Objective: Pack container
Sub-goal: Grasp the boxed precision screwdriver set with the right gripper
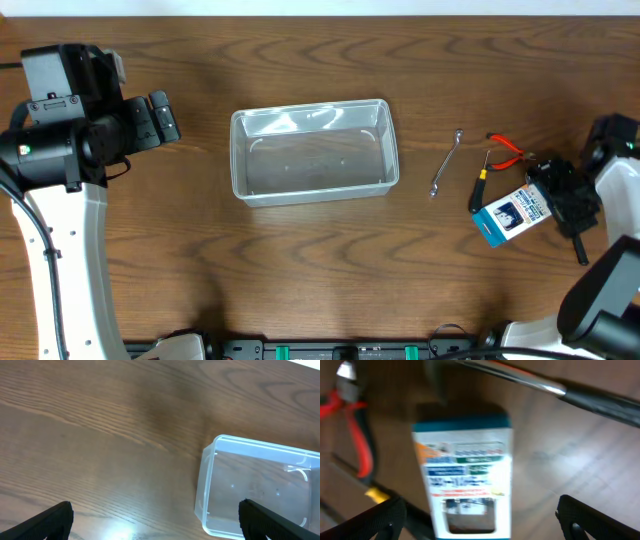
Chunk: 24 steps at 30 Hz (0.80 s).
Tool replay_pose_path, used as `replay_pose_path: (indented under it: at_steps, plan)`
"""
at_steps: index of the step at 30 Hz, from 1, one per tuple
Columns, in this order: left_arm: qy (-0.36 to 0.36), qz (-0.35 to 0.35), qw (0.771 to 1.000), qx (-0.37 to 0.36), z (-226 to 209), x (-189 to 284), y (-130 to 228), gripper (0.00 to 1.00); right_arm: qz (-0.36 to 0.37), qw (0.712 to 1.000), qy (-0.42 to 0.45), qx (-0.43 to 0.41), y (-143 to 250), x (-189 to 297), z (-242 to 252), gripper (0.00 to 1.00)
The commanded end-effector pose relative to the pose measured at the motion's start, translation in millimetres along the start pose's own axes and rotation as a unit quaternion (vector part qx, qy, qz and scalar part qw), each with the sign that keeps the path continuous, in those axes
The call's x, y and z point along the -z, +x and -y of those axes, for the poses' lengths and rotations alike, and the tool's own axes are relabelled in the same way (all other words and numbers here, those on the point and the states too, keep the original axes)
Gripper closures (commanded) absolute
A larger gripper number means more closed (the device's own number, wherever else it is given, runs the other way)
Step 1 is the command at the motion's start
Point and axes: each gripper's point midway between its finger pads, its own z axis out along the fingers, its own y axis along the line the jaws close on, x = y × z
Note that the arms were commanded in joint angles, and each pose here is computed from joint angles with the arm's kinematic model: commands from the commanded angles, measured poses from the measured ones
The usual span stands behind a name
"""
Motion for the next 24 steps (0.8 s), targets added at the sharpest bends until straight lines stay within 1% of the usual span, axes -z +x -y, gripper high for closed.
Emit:
replay_pose_path:
  at_steps: [1, 4, 11, 17, 24]
  plan:
    - [-0.002, -0.001, 1.000, 0.003, -0.7, 0.0, -0.5, 0.02, 0.005, 1.000, 0.004, 0.022, -1.1, -1.1, -15.5, 0.01]
    - [-0.002, -0.001, 1.000, 0.003, -0.7, 0.0, -0.6, 0.02, -0.010, 0.999, 0.017, 0.029, 6.3, -11.1, -16.6, 0.01]
    - [-0.003, 0.000, 1.000, 0.003, -0.8, 0.0, -0.7, 0.02, -0.038, 0.996, 0.076, 0.019, 17.4, -29.9, 1.6, 0.01]
    - [-0.003, 0.000, 1.000, 0.003, -0.8, 0.0, -0.8, 0.02, -0.026, 0.995, 0.098, 0.022, 13.0, -32.4, 8.8, 0.01]
    - [-0.002, 0.000, 1.000, 0.003, -0.7, 0.0, -0.7, 0.02, -0.023, 0.995, 0.096, 0.029, 14.3, -40.7, 9.2, 0.01]
